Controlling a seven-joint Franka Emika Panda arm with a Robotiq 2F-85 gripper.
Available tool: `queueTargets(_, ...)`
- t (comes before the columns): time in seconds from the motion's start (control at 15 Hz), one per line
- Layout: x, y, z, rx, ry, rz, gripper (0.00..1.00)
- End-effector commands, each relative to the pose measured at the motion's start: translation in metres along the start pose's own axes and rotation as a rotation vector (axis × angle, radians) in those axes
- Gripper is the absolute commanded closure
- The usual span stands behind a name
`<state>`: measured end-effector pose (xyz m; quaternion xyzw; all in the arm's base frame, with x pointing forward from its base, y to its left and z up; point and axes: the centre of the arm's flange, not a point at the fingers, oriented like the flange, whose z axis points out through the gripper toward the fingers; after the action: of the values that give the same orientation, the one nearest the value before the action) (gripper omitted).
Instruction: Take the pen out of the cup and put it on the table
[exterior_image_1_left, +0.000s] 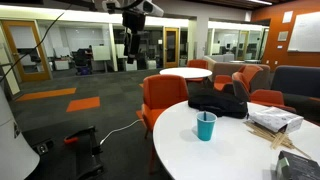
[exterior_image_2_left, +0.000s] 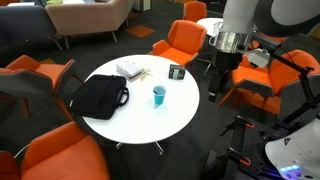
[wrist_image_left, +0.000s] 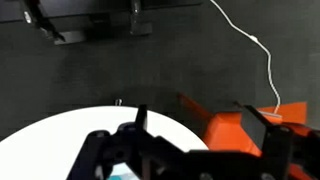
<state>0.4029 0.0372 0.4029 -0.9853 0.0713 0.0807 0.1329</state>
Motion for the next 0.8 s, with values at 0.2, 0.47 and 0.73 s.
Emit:
queueTargets(0.2,0.000,0.000,0.000,0.000,0.000,0.000,0.00)
queueTargets(0.47,0.028,0.018,0.004,-0.106,0.108,-0.071,0.00)
queueTargets(0.73,0.084,0.061,0.022,-0.239,0.153,-0.282,0.00)
